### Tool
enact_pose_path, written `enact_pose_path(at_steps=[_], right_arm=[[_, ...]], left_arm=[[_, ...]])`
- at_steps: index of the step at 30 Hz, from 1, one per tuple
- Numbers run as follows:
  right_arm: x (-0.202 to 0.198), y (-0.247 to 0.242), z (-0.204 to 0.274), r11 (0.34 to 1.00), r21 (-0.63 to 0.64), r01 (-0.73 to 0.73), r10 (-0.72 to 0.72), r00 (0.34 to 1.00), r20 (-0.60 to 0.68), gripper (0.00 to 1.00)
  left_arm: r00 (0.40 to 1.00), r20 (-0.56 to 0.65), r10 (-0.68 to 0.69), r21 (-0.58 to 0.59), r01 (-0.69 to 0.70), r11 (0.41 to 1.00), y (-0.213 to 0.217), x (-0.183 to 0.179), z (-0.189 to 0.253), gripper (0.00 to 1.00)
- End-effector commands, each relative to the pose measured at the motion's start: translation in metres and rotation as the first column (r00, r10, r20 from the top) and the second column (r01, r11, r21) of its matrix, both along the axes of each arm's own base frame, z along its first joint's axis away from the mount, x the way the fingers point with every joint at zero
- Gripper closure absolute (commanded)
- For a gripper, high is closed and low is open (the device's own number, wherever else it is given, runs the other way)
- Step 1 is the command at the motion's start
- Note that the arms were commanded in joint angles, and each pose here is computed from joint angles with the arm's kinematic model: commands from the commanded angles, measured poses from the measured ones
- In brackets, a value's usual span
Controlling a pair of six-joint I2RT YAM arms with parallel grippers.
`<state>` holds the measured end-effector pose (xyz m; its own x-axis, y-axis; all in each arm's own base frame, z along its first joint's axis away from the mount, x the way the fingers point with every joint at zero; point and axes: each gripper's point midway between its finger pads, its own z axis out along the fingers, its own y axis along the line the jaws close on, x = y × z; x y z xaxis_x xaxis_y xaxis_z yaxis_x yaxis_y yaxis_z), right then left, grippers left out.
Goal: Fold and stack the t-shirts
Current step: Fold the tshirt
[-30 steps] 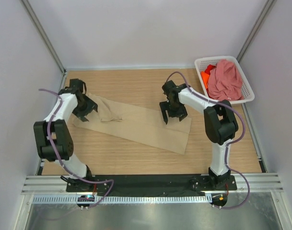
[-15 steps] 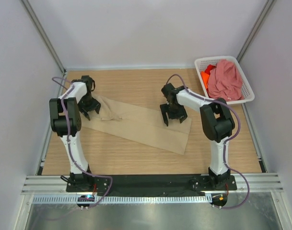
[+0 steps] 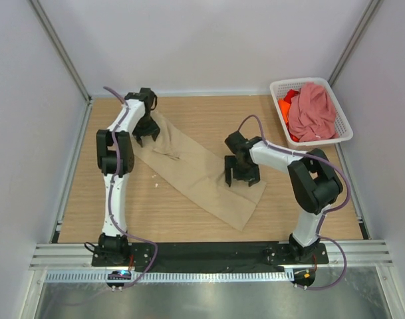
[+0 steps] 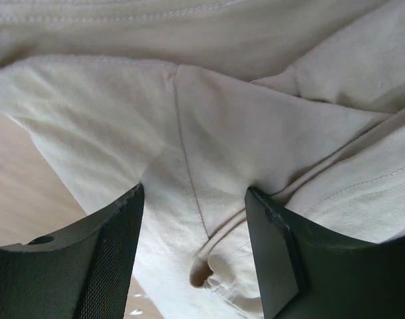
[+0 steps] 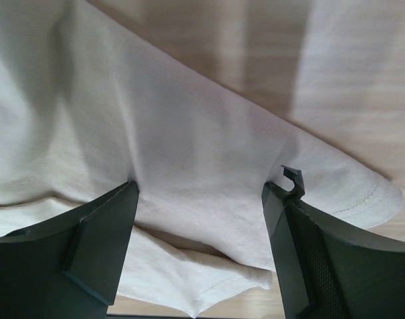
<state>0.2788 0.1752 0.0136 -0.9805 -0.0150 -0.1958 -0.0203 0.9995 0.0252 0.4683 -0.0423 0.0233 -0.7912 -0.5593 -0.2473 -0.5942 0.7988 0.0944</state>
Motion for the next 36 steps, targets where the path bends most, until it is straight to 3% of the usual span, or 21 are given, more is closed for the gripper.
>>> enact_pose_path(at_steps=[1,4,11,17,22,29,33,36], right_arm=[[-0.044,0.048,-0.011,0.987,0.135,0.082,-0.067,0.992,-0.110,0.18],[-0.059,0.098,0.002,0.944,0.310,0.110,-0.067,0.987,-0.148,0.17],[-0.084,0.137,0.028,0.883,0.450,0.131,-0.029,0.974,-0.225,0.17],[-0.068,0.121,0.064,0.921,0.387,-0.037,0.073,0.994,-0.079,0.15],[-0.064,0.087,0.075,0.954,0.231,-0.193,0.197,0.980,0.004,0.14],[-0.066,0.070,0.081,0.956,0.164,-0.244,0.244,0.970,0.021,0.14],[-0.070,0.069,0.087,0.954,0.183,-0.236,0.234,0.972,0.031,0.14],[-0.072,0.069,0.089,0.952,0.196,-0.236,0.234,0.972,0.034,0.14]], left_arm=[[0.996,0.045,-0.071,-0.036,0.072,0.997,-0.037,0.025,-0.012,0.36],[0.995,0.090,-0.049,-0.085,0.056,0.995,-0.046,0.042,-0.024,0.36],[0.967,0.239,-0.085,-0.190,0.132,0.973,-0.065,0.087,-0.016,0.37],[0.942,0.321,-0.096,-0.198,0.166,0.966,-0.067,0.081,0.049,0.37],[0.930,0.329,-0.164,-0.091,0.204,0.975,-0.069,0.045,0.102,0.36],[0.961,0.225,-0.164,0.075,0.150,0.986,-0.083,-0.005,0.095,0.36],[0.969,0.184,-0.167,0.096,0.151,0.984,-0.103,-0.016,0.076,0.37],[0.977,0.153,-0.148,0.046,0.142,0.989,-0.118,-0.017,0.053,0.37]])
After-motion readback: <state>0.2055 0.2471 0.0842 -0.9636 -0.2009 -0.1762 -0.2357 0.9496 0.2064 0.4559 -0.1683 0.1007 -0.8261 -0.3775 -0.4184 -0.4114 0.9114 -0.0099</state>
